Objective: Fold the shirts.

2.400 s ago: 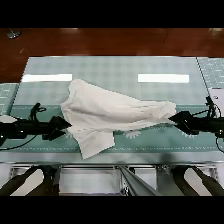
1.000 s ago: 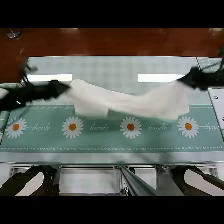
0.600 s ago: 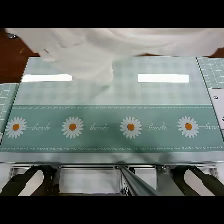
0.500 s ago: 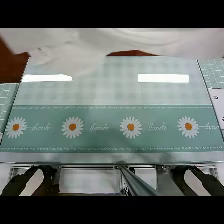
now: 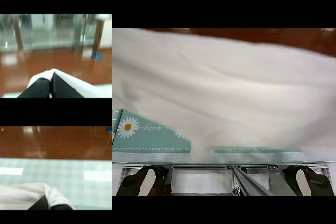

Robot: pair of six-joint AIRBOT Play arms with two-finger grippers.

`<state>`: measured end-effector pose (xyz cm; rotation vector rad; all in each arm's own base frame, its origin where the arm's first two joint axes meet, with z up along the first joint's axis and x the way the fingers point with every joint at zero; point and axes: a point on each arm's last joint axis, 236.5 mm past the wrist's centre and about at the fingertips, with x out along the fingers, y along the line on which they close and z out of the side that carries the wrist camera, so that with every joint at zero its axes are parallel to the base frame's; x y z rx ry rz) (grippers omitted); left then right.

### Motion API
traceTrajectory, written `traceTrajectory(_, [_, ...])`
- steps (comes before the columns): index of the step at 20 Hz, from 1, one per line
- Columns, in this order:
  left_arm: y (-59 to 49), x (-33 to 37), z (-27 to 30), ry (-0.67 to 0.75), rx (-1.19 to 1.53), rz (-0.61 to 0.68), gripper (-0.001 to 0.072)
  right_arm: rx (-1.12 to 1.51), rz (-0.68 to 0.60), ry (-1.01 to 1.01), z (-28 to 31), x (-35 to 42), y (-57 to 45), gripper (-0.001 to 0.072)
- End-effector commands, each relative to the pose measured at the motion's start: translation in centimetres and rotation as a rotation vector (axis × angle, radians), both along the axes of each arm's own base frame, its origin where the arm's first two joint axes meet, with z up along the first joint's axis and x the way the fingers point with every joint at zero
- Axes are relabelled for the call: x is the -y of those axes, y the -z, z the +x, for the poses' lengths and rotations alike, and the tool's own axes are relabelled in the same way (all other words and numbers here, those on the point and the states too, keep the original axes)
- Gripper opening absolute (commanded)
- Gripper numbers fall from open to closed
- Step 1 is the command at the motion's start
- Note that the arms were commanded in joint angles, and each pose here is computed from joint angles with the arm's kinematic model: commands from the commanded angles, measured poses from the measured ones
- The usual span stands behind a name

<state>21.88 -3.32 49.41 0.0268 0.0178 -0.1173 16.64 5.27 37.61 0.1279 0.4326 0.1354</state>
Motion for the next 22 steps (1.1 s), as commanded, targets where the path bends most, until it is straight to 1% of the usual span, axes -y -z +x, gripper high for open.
traceTrajectory(1, [8.3, -0.2, 2.0, 0.026, -0.269, -0.003, 0.0025, -0.217, 0.098, -0.009, -0.8, -0.7, 8.8, 0.0031])
traceTrajectory(3, [15.8, 0.1, 5.0, 0.055, -0.468, -0.048, 0.0025, -0.365, 0.157, -0.025, 0.7, -0.7, 15.1, 0.0031])
traceTrajectory(5, [23.2, -0.6, 8.2, 0.027, -0.629, -0.136, 0.0025, -0.461, 0.215, -0.004, 2.7, 0.0, 20.9, 0.0031])
traceTrajectory(7, [29.5, -1.1, 11.4, -0.011, -0.712, -0.237, 0.0025, -0.509, 0.269, 0.037, 5.4, 1.0, 25.7, 0.0031])
traceTrajectory(9, [34.4, -0.8, 14.4, -0.017, -0.754, -0.323, 0.0025, -0.540, 0.325, 0.061, 8.6, 1.8, 29.5, 0.0031])
traceTrajectory(11, [38.0, 0.1, 17.3, -0.010, -0.787, -0.398, 0.0026, -0.525, 0.401, 0.055, 13.0, 2.1, 31.3, 0.0031])
traceTrajectory(13, [40.0, 1.2, 20.5, -0.008, -0.771, -0.445, 0.0026, -0.499, 0.512, 0.083, 17.9, 2.8, 33.1, 0.0031])
traceTrajectory(15, [41.5, 2.4, 22.9, -0.008, -0.756, -0.520, 0.0025, -0.525, 0.620, 0.111, 22.2, 3.4, 35.5, 0.0032])
traceTrajectory(17, [43.0, 3.8, 24.0, 0.003, -0.786, -0.610, 0.0028, -0.591, 0.723, 0.103, 25.5, 3.1, 37.7, 0.0032])
traceTrajectory(18, [43.6, 4.4, 24.2, 0.009, -0.808, -0.647, 0.0074, -0.630, 0.777, 0.084, 26.8, 2.7, 38.5, 0.0036])
traceTrajectory(19, [44.1, 4.8, 24.0, 0.016, -0.831, -0.662, 0.0263, -0.661, 0.819, 0.052, 27.7, 2.1, 38.7, 0.0177])
traceTrajectory(20, [44.4, 5.0, 23.6, 0.024, -0.853, -0.657, 0.0583, -0.687, 0.843, 0.023, 28.4, 1.8, 38.6, 0.0528])
traceTrajectory(21, [44.7, 5.0, 22.8, 0.051, -0.893, -0.622, 0.0703, -0.706, 0.851, -0.023, 28.8, 1.8, 37.8, 0.0624])
traceTrajectory(22, [44.7, 4.7, 21.6, 0.098, -0.951, -0.569, 0.0703, -0.707, 0.850, -0.060, 29.0, 2.2, 36.4, 0.0623])
